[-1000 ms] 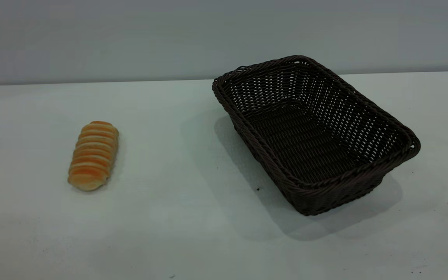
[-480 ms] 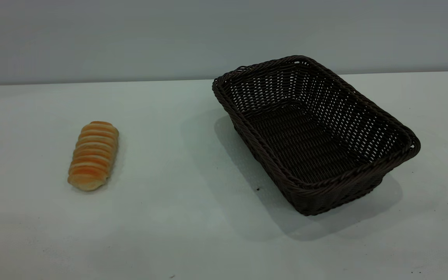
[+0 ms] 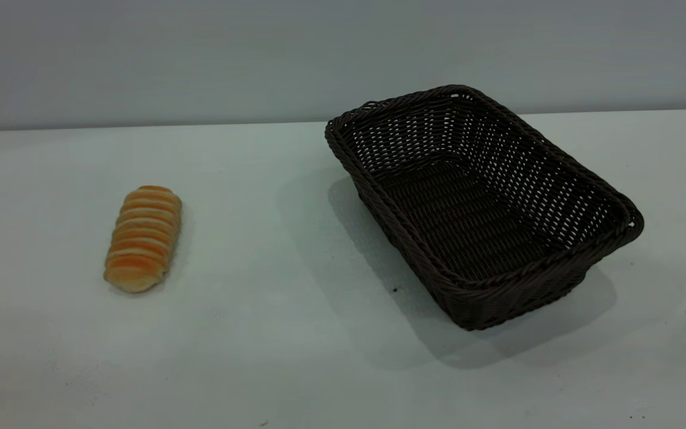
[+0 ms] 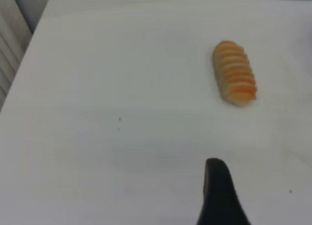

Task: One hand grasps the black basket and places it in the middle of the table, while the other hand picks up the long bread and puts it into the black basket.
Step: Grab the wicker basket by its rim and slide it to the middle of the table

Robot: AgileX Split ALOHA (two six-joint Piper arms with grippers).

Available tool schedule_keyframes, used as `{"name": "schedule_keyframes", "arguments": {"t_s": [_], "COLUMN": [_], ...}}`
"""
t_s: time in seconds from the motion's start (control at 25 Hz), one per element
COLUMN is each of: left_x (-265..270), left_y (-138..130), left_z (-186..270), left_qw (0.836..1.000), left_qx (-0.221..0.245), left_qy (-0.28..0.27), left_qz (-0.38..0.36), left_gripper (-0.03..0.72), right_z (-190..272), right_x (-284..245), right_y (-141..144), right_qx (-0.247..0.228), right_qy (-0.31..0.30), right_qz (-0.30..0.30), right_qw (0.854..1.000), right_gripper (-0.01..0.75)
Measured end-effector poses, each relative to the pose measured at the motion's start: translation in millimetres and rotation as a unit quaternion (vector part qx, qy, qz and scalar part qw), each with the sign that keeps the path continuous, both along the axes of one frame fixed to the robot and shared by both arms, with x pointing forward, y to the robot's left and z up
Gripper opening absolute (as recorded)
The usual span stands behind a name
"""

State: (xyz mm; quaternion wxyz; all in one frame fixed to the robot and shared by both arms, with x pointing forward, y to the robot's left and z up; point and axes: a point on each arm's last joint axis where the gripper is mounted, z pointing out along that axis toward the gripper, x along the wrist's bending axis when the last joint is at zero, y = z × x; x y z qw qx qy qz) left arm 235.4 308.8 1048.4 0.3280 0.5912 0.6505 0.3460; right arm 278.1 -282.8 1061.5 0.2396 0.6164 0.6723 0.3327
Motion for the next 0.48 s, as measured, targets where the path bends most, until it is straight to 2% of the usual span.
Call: {"name": "schedule_keyframes", "arguments": {"t_s": [0.24, 0.48], "left_x": [35, 66], "left_y": [-1, 1], "left_z": [3, 11], "left_qw": [0.998, 0.995], "left_qx": [-0.002, -0.006], "left_qy": [0.065, 0.093], "left_qz": [0.002, 0.023], "left_gripper": [0.495, 0.495], "right_z": [-4, -28], "right_x": [59, 108], "right_y": [11, 12], "right_qx": [0.088, 0.122], "right_qy": [0.080, 0.142], "right_qz": [0.044, 0.045], "right_qw": [0.992, 0.981], "right_gripper": [0.457, 0.485]}}
